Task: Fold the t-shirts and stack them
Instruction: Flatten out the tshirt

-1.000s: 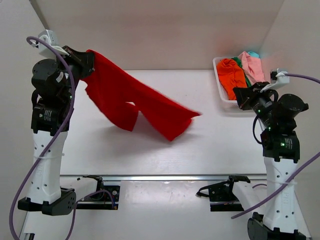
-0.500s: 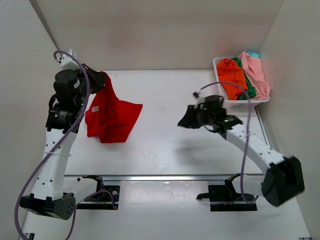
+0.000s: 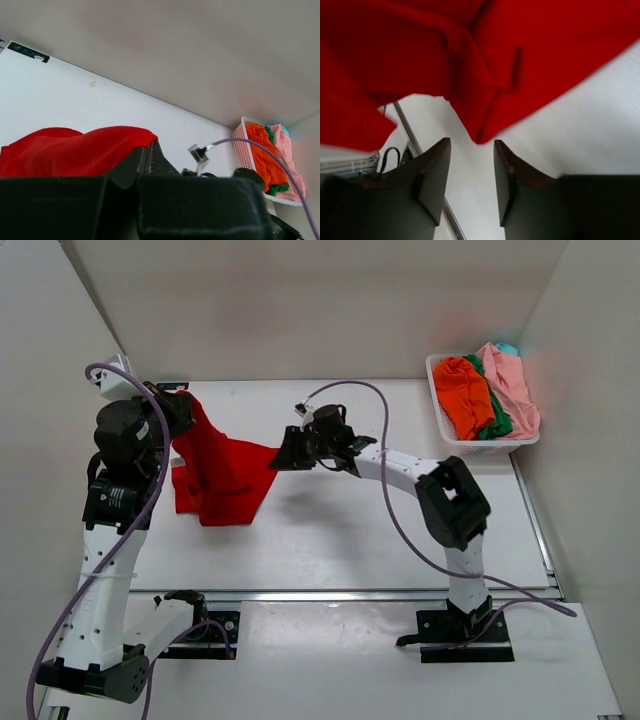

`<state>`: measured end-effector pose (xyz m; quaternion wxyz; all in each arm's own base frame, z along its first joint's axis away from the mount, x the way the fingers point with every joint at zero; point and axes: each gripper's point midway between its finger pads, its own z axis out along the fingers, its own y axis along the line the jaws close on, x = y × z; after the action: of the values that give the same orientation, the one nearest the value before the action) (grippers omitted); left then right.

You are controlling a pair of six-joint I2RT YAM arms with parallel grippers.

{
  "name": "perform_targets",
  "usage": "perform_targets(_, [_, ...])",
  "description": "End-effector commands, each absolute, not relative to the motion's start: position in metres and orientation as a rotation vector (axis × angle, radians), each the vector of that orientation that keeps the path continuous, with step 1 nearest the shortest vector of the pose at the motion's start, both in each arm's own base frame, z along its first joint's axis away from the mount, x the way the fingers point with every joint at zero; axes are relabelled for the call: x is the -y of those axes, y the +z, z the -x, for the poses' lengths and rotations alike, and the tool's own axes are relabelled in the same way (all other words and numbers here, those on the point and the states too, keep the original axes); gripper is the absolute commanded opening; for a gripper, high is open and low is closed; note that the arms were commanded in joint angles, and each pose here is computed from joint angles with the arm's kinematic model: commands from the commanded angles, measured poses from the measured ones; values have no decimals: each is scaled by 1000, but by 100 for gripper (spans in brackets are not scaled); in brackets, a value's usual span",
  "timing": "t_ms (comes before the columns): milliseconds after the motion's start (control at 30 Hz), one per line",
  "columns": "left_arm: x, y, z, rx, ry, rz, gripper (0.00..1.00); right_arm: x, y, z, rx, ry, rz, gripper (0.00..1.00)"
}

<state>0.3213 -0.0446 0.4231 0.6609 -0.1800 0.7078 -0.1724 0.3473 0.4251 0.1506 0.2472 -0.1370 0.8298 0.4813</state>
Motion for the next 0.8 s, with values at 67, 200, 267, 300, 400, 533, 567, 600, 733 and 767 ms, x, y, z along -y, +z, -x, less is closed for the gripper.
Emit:
perform_targets(67, [43,443,-318,-1532,-393,400,0,-476,149,-370,-2245,1460,346,44])
perform_targets(200, [45,439,-321,-1543,-398,392,0,-503,128,-369,-2304,1505,363,46])
perform_targets(267, [45,436,-323,-1545,-396,387,0,-518,112,-368,-2344,1490,378,46])
perform_targets(300, [47,435,-322,-1546,-400,381,0,-521,108,-372,-2354,1488,372,46])
perform_targets(400, [47,437,-321,-1546,-397,379,0,-526,84,-368,-2427,1429,371,46])
perform_targets(533, [49,438,-321,-1543,-401,371,0,-524,63,-362,-2476,1400,375,46])
perform_targets(567, [46,437,-322,-1541,-401,385,0,-524,59,-358,-2485,1405,383,40])
perform_targets(600, [48,435,-322,-1548,-399,379,0,-523,57,-357,-2484,1415,388,33])
perform_targets(733, [50,434,-320,-1549,-418,380,0,-527,79,-358,-2407,1462,437,0])
perform_targets(767, [49,430,-322,-1558,-413,382,0,-524,77,-361,-2409,1422,444,0])
